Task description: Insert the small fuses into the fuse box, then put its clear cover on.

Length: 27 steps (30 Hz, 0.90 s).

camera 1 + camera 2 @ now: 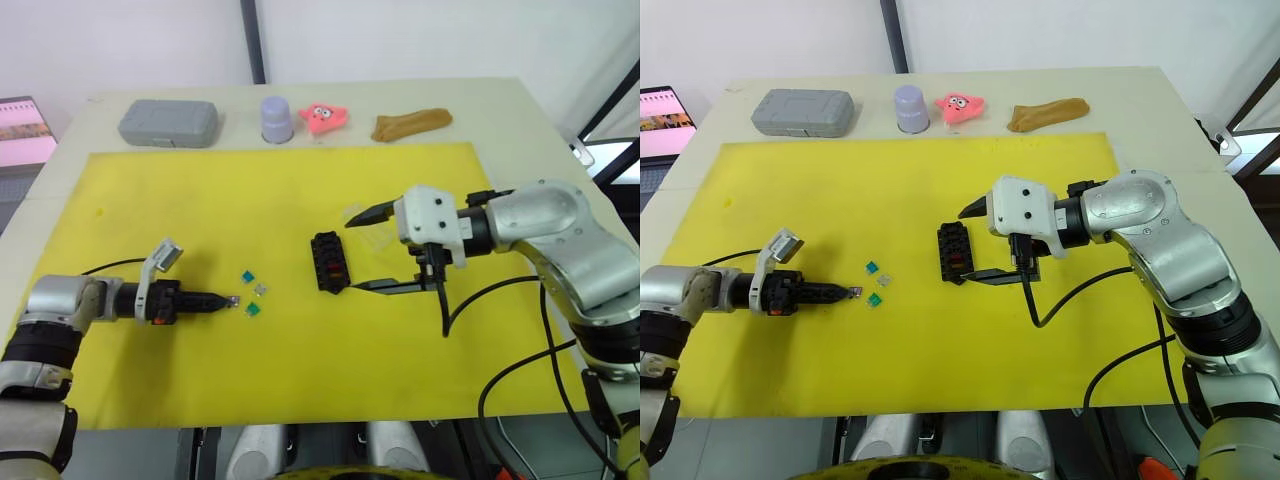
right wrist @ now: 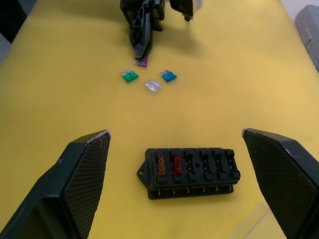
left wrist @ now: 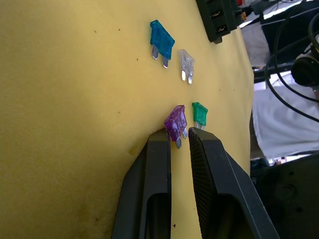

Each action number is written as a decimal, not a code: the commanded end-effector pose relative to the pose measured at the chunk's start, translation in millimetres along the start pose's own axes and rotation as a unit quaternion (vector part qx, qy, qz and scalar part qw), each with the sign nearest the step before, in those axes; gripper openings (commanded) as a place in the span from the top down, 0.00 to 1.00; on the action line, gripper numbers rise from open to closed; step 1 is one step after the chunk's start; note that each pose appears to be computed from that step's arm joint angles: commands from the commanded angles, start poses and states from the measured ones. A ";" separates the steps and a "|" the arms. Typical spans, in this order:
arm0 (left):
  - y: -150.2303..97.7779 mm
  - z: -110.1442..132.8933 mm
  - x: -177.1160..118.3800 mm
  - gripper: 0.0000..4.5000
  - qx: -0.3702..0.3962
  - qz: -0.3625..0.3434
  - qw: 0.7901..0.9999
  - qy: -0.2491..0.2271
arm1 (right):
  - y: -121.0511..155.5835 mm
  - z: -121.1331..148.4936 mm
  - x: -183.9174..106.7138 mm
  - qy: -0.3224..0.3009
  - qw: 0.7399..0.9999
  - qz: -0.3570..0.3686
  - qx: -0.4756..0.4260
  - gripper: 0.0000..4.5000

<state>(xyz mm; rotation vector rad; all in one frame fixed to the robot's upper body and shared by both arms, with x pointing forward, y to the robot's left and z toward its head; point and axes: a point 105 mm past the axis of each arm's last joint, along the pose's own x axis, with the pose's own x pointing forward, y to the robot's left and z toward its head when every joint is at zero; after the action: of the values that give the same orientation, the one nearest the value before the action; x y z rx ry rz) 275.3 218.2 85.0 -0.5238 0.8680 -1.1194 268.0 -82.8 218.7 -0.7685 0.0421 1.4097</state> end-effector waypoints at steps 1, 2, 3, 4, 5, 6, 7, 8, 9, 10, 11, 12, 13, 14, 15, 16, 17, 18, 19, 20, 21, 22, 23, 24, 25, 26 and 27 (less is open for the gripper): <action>14.1 -16.4 -4.9 0.85 -0.029 0.040 0.999 0.019 | -1.2 10.7 -1.6 -0.012 1.000 -0.005 -0.023 0.00; 14.4 -16.5 -5.0 0.85 -0.028 0.040 0.999 0.019 | -1.2 10.4 -1.4 -0.011 1.000 -0.005 -0.023 0.00; 14.7 -16.5 -5.3 0.91 -0.028 0.041 0.999 0.019 | -1.3 10.3 -1.3 -0.011 1.000 -0.005 -0.023 0.00; 14.9 -16.6 -5.4 0.97 -0.028 0.042 0.999 0.018 | -1.3 10.2 -1.1 -0.011 1.000 -0.005 -0.023 0.00; 15.0 -16.8 -5.6 0.99 -0.028 0.042 0.999 0.019 | -1.3 10.1 -1.0 -0.011 1.000 -0.005 -0.023 0.00; 15.0 -17.0 -5.7 0.99 -0.028 0.042 0.999 0.019 | -1.4 10.1 -0.9 -0.012 1.000 -0.005 -0.023 0.00; 15.3 -17.1 -5.8 0.99 -0.027 0.043 0.999 0.019 | -1.4 9.9 -0.8 -0.012 1.000 -0.005 -0.022 0.00; 15.4 -17.1 -6.0 0.99 -0.027 0.044 0.998 0.019 | -1.5 9.8 -0.6 -0.012 1.000 -0.005 -0.022 0.00; 15.6 -17.2 -6.2 0.99 -0.027 0.044 0.998 0.019 | -1.4 9.7 -0.4 -0.012 1.000 -0.005 -0.022 0.00; 15.6 -17.4 -6.4 0.99 -0.027 0.044 0.998 0.018 | -1.4 9.7 -0.2 -0.012 1.000 -0.005 -0.022 0.00; 15.7 -17.1 -6.5 0.99 -0.028 0.045 0.998 0.017 | -1.7 9.6 -0.1 -0.012 1.000 -0.005 -0.022 0.00; 15.9 -16.9 -6.6 0.99 -0.028 0.045 0.998 0.017 | -1.9 9.7 0.0 -0.012 1.000 -0.005 -0.022 0.00; 15.9 -16.8 -6.6 0.99 -0.028 0.045 0.998 0.016 | -2.1 9.6 0.1 -0.012 1.000 -0.005 -0.022 0.00; 16.1 -16.5 -6.7 0.99 -0.027 0.045 0.998 0.016 | -2.3 9.6 0.3 -0.013 1.000 -0.005 -0.021 0.00; 16.1 -16.3 -6.8 0.99 -0.027 0.045 0.998 0.016 | -2.5 9.5 0.5 -0.013 1.000 -0.005 -0.021 0.00; 16.1 -16.1 -6.9 0.99 -0.027 0.045 0.999 0.015 | -2.6 9.5 0.7 -0.013 1.000 -0.006 -0.021 0.00; 15.7 -16.1 -7.3 0.99 -0.026 0.045 0.999 0.015 | -2.5 9.7 0.8 -0.013 1.000 -0.005 -0.021 0.00; 15.8 -15.6 -7.9 0.99 -0.024 0.047 0.999 0.014 | -2.3 9.8 0.9 -0.014 1.000 -0.005 -0.021 0.00; 16.0 -15.0 -8.6 0.99 -0.021 0.049 0.999 0.012 | -2.2 10.0 0.9 -0.014 1.000 -0.005 -0.021 0.00; 14.9 -13.7 -9.7 0.99 -0.016 0.049 0.999 0.010 | -1.9 10.1 0.9 -0.014 1.000 -0.005 -0.021 0.00; 13.6 -11.2 -11.1 0.99 -0.005 0.049 0.999 0.007 | -1.6 10.2 0.9 -0.015 1.000 -0.004 -0.020 0.00; 11.4 -7.4 -12.4 0.99 0.011 0.049 0.999 0.001 | -1.2 10.1 0.9 -0.014 1.000 -0.003 -0.019 0.00; 6.0 -0.1 -14.1 0.99 0.028 0.042 0.999 -0.010 | -0.8 9.6 0.8 -0.013 1.000 -0.002 -0.015 0.00; -0.2 7.4 -15.7 0.99 0.049 0.037 0.998 -0.021 | -0.3 9.0 0.6 -0.011 1.000 -0.001 -0.008 0.00; -9.6 16.1 -17.4 0.99 0.084 0.027 0.996 -0.031 | 0.3 8.6 0.3 -0.010 1.000 0.001 0.001 0.00; -20.1 23.3 -18.8 0.99 0.118 0.016 0.992 -0.038 | 0.9 8.5 -0.1 -0.009 1.000 0.003 0.009 0.00; -30.5 29.2 -19.8 0.99 0.147 0.006 0.988 -0.042 | 1.3 8.6 -0.5 -0.009 1.000 0.004 0.016 0.00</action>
<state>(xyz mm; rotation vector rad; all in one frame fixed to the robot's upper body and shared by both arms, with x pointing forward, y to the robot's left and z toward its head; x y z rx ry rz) 275.3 220.7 100.2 -0.4041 0.7381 -1.1484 268.1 -81.5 213.7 -0.7178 0.0910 1.4163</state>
